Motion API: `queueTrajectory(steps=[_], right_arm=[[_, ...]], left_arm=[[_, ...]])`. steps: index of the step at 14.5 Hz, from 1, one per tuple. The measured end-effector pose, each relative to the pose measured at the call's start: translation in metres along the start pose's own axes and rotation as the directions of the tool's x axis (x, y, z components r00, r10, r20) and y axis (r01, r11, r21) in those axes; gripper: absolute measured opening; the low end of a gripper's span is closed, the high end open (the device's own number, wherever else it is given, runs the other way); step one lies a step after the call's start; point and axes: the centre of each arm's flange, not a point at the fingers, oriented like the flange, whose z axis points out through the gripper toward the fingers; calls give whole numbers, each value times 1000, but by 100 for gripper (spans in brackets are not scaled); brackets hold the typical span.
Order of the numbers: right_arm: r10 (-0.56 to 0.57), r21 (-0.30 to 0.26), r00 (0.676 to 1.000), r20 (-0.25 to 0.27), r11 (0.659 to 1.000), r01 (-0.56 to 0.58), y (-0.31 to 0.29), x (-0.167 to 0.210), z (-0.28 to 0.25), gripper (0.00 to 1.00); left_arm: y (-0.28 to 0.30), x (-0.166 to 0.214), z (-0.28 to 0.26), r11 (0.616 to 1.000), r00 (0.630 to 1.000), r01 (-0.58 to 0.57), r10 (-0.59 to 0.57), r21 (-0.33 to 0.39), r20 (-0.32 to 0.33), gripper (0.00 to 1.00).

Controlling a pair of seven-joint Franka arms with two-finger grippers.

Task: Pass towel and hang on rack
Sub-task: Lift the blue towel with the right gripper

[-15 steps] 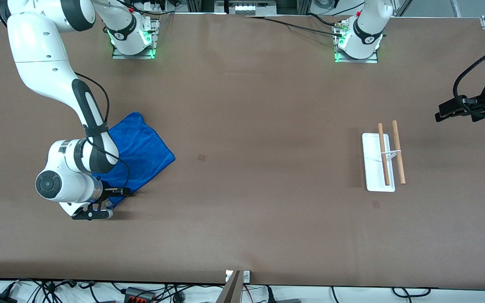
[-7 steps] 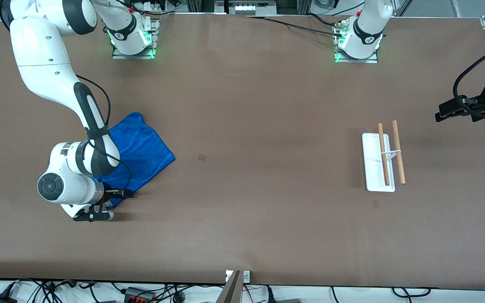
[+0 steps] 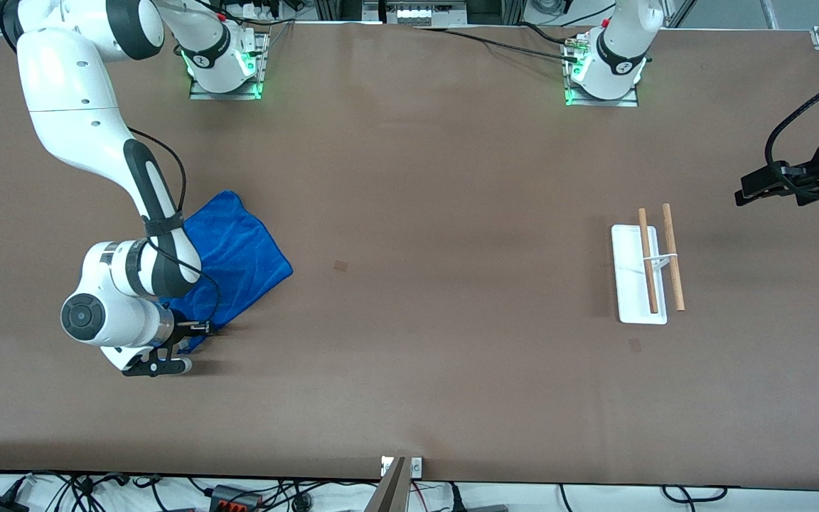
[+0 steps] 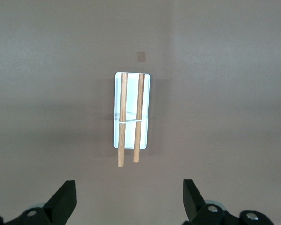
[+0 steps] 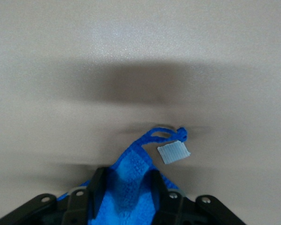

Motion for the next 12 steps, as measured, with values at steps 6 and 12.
queueTrajectory(steps=[6,12], right_arm=[[-5,2,1000,30,1000,4,-1,-2,-4,3],[-74,42,994,76,997,71,-30,-8,-88,3]], left_arm=[[0,0,0,1000,1000,1,-1,0,0,100],[0,0,0,1000,1000,1,-1,0,0,100]])
